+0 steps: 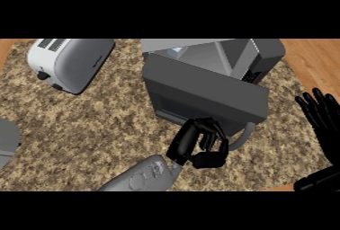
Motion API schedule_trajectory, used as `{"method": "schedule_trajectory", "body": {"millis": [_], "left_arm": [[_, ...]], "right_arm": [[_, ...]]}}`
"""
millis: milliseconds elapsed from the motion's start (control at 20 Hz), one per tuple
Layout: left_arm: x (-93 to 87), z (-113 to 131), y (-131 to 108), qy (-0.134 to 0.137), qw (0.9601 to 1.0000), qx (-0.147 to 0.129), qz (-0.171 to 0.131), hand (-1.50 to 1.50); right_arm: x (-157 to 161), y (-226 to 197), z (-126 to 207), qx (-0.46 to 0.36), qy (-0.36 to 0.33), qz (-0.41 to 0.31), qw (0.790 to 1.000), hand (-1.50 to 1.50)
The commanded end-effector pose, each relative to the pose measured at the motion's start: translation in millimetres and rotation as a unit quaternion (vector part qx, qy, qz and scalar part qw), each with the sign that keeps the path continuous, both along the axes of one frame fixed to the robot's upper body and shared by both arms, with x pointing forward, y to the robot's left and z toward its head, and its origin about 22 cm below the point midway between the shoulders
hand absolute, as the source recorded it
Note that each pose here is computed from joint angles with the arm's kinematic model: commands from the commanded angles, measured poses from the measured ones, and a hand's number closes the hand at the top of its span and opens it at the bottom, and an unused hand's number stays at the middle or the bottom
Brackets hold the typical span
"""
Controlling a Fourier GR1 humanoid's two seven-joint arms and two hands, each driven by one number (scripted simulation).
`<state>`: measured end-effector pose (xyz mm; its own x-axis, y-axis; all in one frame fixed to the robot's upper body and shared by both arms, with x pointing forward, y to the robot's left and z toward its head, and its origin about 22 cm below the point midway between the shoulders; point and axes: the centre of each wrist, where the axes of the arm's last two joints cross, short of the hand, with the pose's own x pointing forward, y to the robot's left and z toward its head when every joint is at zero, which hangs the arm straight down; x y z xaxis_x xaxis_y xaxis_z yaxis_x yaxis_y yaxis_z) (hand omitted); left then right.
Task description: Pick up the milk, place it into the microwave and close the microwave
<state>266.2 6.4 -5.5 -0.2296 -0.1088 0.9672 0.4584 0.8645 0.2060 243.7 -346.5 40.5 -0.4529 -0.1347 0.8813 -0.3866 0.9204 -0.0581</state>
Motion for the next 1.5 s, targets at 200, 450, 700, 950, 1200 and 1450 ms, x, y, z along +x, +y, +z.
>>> {"method": "schedule_trajectory", "body": {"millis": [200,450,700,950,1200,1450], "left_arm": [[39.3,29.9,-6.2,-0.006,0.9977,-0.026,0.063,1.5],[58.9,40.4,-3.7,0.013,0.9941,-0.041,0.1,1.5],[76.5,62.6,-0.7,0.004,0.9844,-0.111,0.137,1.5],[86.7,64.2,2.7,0.003,0.9812,-0.126,0.146,1.5],[87.8,57.0,6.2,-0.003,0.9791,-0.134,0.154,1.5],[92.1,61.6,4.8,-0.015,0.9773,-0.143,0.156,1.5]], "right_arm": [[7.9,9.1,27.1,-0.002,-0.021,0.058,0.998,-1.5],[8.2,7.1,32.8,0.014,-0.017,0.075,0.997,-1.5],[6.8,1.8,37.1,0.017,-0.015,0.081,0.996,-1.5],[12.1,6.9,50.8,0.014,-0.026,0.095,0.995,-1.5],[13.6,3.3,63.5,0.007,-0.032,0.099,0.995,-1.5],[15.2,0.3,70.0,0.006,-0.035,0.102,0.994,-1.5]]}}
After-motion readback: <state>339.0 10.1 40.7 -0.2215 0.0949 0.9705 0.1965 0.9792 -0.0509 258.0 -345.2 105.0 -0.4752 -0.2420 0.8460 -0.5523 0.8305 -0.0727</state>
